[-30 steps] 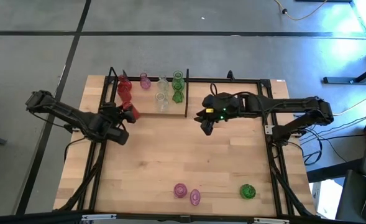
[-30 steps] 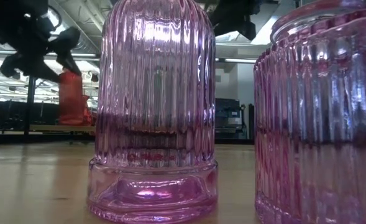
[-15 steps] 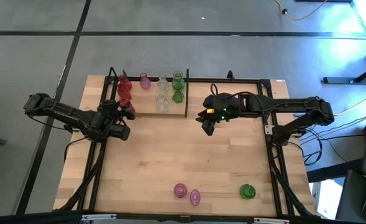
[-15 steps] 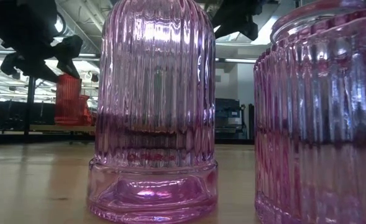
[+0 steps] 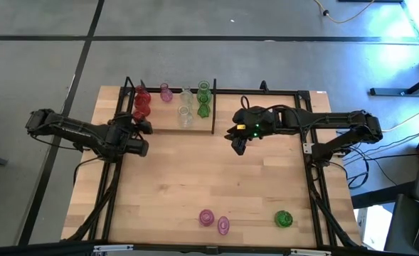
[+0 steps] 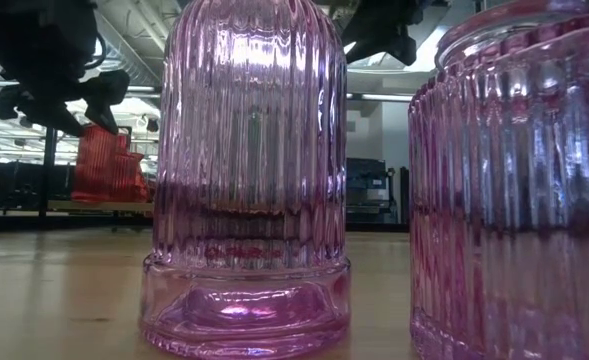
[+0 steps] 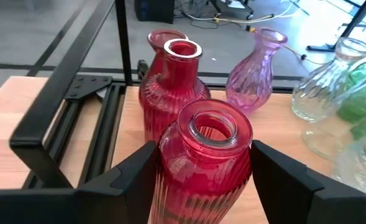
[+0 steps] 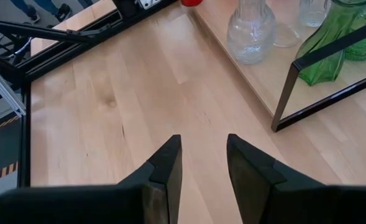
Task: Sort vases onto shelf
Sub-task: Put the red vase on the shelf aligned with the other red vases
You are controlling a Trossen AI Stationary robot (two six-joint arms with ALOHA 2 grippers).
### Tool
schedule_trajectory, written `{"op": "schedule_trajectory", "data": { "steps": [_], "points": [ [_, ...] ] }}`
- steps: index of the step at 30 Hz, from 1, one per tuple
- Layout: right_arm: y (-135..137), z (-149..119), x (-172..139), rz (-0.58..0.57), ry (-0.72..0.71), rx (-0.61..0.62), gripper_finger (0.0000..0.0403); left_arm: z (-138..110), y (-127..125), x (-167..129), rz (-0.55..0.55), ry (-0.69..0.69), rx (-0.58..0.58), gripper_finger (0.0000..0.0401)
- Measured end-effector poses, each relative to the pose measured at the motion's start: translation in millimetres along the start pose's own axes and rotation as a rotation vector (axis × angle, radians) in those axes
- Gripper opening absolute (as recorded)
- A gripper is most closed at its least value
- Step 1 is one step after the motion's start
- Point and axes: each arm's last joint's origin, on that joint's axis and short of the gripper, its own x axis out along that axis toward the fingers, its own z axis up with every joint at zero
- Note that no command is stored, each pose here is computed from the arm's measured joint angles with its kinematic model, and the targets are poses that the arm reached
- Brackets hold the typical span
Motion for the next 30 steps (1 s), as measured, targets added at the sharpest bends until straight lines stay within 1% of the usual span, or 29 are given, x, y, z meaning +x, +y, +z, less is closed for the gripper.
{"op": "schedule_trajectory", "data": {
  "steps": [15, 30],
  "points": [
    [0.4, 0.1, 0.0, 0.01, 0.002, 0.004, 0.0111, 3.3, 1.9, 7.1, 0.07, 0.014, -0.032, 0.022],
    [0.4, 0.1, 0.0, 0.01, 0.002, 0.004, 0.0111, 3.2, 1.9, 7.2, 0.071, 0.02, -0.033, 0.0222]
  ]
}}
